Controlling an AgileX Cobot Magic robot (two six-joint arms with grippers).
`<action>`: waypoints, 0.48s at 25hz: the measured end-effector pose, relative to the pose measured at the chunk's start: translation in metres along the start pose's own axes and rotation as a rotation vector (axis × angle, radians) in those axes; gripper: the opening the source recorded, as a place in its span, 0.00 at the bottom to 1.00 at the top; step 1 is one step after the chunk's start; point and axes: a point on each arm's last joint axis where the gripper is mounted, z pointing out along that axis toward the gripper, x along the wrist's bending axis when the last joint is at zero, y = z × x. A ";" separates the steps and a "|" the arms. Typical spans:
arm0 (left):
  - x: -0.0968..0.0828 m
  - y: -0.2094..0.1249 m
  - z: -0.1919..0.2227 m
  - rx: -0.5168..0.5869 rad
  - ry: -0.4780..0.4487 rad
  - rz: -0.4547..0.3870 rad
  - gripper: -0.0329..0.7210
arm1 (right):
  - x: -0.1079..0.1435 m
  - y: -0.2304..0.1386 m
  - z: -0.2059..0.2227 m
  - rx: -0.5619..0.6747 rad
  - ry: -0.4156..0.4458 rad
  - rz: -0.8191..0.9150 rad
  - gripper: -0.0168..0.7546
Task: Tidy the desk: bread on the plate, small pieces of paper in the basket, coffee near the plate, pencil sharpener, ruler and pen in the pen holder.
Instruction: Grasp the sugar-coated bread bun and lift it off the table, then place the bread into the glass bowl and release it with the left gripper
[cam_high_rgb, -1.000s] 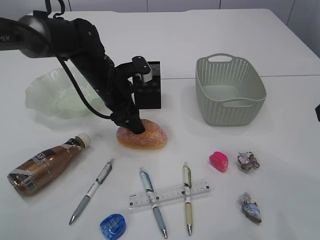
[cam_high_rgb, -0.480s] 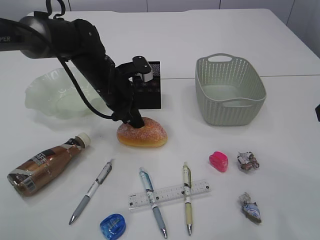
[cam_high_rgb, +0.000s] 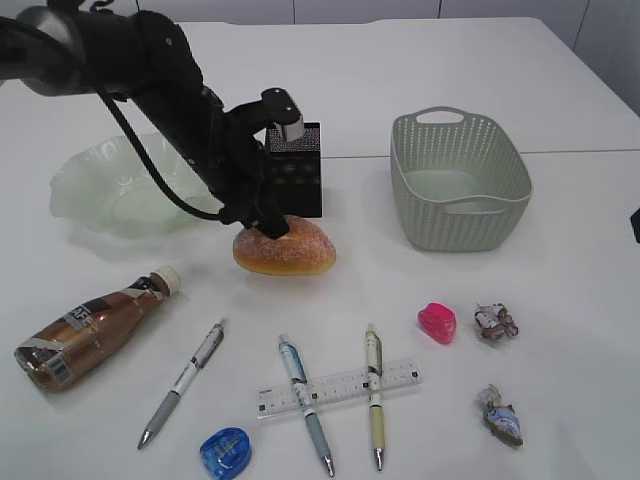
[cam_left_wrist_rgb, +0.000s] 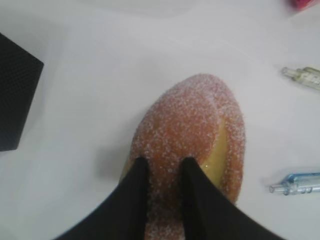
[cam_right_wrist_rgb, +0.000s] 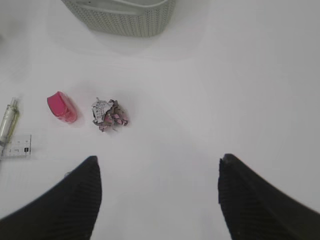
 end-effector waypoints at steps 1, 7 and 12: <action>-0.001 0.002 -0.005 -0.004 0.001 0.004 0.23 | 0.000 0.000 0.000 0.000 0.000 0.000 0.71; -0.009 0.017 -0.049 -0.058 0.046 0.038 0.23 | 0.000 0.000 0.000 0.000 0.000 0.000 0.71; 0.002 0.013 -0.097 -0.124 0.151 0.019 0.23 | 0.000 0.000 0.000 -0.002 -0.001 -0.001 0.71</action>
